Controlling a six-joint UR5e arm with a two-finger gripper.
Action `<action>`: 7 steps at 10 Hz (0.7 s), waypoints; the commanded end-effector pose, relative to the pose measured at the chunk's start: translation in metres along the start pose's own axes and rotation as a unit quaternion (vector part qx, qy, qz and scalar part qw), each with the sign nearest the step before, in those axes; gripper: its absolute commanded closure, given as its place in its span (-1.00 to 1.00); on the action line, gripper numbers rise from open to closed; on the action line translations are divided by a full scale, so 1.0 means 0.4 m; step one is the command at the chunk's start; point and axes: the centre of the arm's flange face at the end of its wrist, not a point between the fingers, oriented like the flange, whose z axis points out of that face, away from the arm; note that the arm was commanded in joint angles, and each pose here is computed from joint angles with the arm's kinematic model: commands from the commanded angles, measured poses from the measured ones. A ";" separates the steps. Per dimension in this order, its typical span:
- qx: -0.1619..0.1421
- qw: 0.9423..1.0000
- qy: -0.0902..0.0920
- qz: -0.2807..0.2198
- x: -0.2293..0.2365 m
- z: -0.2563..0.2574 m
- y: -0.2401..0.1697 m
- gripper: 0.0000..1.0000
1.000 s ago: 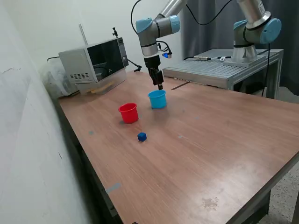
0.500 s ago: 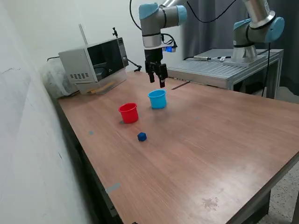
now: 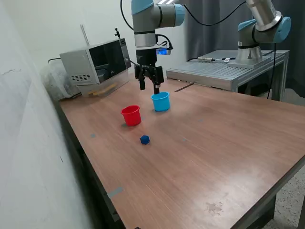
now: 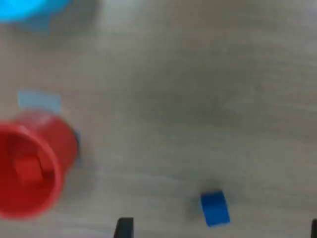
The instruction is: Place red objects in the red bin, and blue objects in the blue bin.
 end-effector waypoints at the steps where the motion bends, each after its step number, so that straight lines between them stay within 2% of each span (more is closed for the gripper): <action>1: -0.016 0.999 0.008 -0.049 -0.002 0.041 0.089 -1.00; 2: -0.021 0.997 0.007 -0.077 -0.001 0.072 0.124 -1.00; 3: -0.023 0.996 0.012 -0.083 -0.002 0.106 0.148 -1.00; 4: -0.019 0.996 0.019 -0.087 0.000 0.155 0.160 -1.00; 7: -0.001 0.994 0.024 -0.105 -0.001 0.301 0.182 -1.00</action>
